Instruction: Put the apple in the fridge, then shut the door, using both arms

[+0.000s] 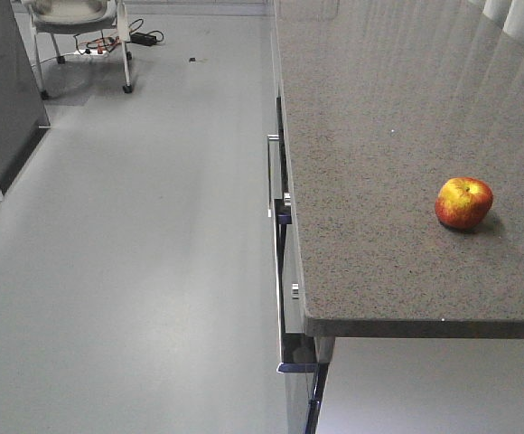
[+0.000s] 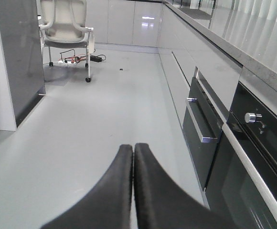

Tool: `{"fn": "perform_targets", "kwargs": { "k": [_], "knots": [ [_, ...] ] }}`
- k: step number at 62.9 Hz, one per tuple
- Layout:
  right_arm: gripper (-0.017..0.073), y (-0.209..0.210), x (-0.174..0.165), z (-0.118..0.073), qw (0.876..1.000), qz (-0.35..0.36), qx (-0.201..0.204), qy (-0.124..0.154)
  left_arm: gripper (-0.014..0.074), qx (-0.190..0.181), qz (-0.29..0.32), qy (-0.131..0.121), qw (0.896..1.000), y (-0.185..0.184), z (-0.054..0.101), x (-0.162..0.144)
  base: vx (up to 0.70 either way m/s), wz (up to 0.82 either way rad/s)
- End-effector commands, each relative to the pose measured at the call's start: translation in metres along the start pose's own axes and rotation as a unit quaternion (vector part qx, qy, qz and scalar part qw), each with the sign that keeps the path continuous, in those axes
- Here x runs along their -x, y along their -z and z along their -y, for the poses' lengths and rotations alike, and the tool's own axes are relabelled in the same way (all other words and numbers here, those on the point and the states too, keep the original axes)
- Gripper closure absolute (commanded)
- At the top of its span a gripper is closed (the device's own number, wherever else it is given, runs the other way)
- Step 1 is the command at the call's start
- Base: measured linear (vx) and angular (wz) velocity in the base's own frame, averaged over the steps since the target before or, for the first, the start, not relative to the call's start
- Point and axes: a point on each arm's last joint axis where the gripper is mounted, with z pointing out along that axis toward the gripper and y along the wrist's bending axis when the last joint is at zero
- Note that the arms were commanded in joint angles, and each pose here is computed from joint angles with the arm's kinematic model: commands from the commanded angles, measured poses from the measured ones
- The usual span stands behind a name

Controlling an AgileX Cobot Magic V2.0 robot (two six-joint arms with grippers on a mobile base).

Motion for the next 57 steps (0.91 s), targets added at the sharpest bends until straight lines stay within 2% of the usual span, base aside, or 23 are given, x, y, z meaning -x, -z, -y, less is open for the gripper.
{"fn": "perform_targets", "kwargs": {
  "k": [1,57],
  "knots": [
    [0.0566,0.0013,0.0035,-0.0006,0.999,0.039,0.005,0.004,0.0600,-0.016,0.025,0.001,1.000,-0.0010,0.0017,-0.0026,0.00,0.00],
    [0.0566,0.0013,0.0035,-0.0006,0.999,0.039,0.005,0.004,0.0600,-0.016,0.025,0.001,1.000,-0.0010,0.0017,-0.0026,0.00,0.00]
  ]
}}
